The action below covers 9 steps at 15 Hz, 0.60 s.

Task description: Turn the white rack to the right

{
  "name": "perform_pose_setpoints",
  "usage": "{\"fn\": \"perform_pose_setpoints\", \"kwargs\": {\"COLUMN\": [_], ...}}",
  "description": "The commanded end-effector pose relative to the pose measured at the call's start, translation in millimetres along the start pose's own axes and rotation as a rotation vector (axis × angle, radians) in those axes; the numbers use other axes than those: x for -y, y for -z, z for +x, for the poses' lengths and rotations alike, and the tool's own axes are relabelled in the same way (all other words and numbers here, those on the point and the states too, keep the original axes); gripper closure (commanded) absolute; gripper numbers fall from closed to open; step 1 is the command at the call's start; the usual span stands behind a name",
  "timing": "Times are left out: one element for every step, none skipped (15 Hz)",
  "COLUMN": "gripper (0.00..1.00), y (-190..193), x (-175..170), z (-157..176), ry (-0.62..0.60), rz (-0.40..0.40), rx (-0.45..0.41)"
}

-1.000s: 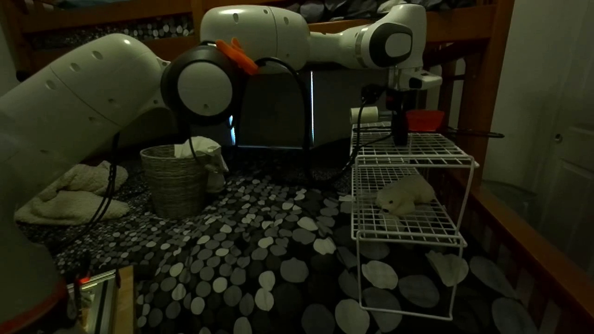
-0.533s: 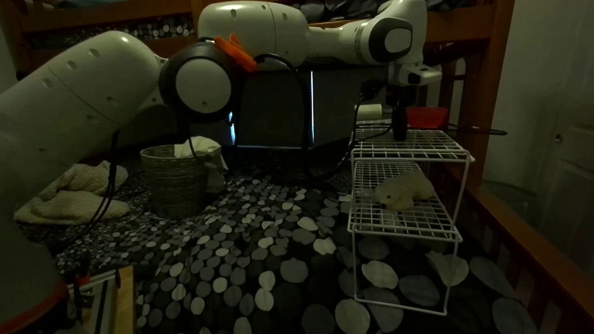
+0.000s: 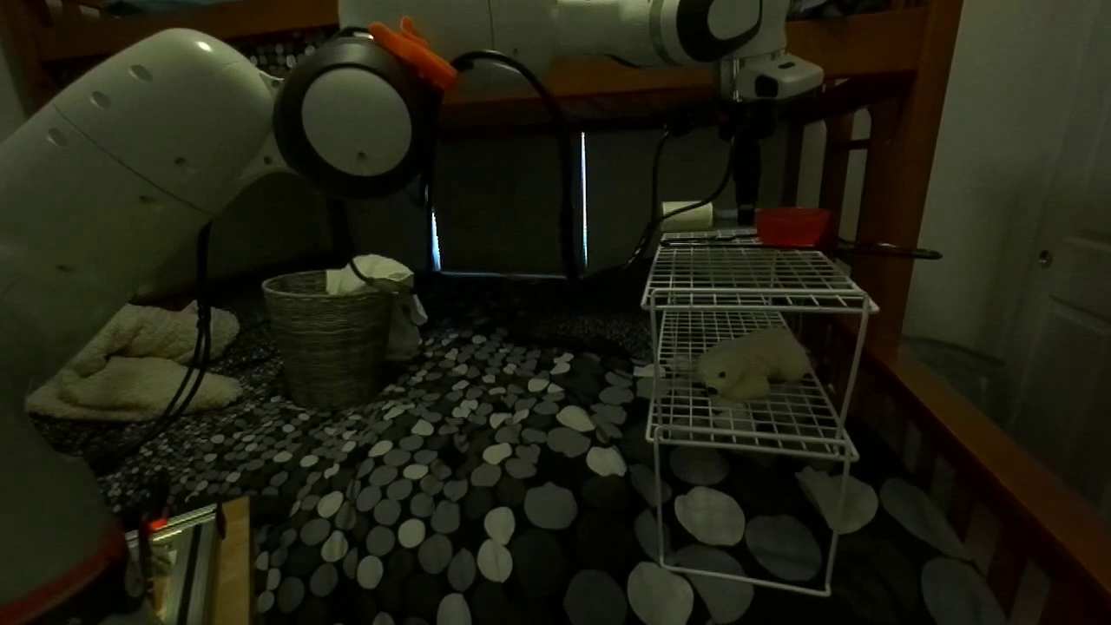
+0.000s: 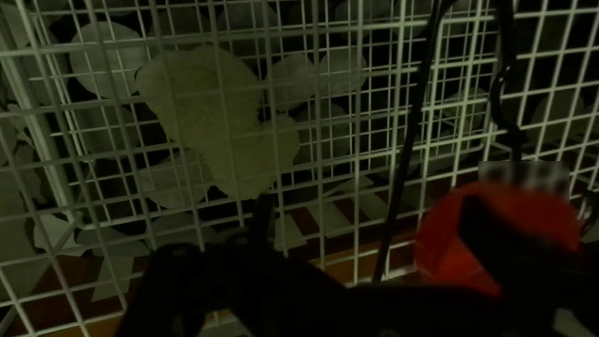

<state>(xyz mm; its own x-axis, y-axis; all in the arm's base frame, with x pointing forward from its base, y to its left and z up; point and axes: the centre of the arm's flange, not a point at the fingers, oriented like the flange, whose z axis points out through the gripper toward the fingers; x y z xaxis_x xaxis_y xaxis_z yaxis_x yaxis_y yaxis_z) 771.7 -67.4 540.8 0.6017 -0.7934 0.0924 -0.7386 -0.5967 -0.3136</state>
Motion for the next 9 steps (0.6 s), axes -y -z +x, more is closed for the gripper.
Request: {"fn": "perform_pose_setpoints", "kwargs": {"gripper": [0.00,0.00,0.00,0.00,0.00,0.00,0.00,0.00,0.00], "y": [25.0,31.2,31.2,34.2,36.7,42.4,47.4,53.0,51.2], "x": [-48.1,-62.3,-79.6,-88.3,-97.7,-106.7,-114.1,-119.8,-59.5], "z": [-22.6,-24.0,-23.2,-17.6,-13.0,-9.4,-7.2,-4.4,36.2], "ry": [-0.029,-0.006,0.037,0.078,0.118,0.170,0.202,0.239,0.181], "rz": [-0.064,-0.093,-0.133,-0.177,-0.198,-0.193,-0.163,-0.134,-0.157], "rx": [-0.012,-0.032,-0.035,-0.050,-0.054,-0.068,-0.073,-0.082,-0.083]}}
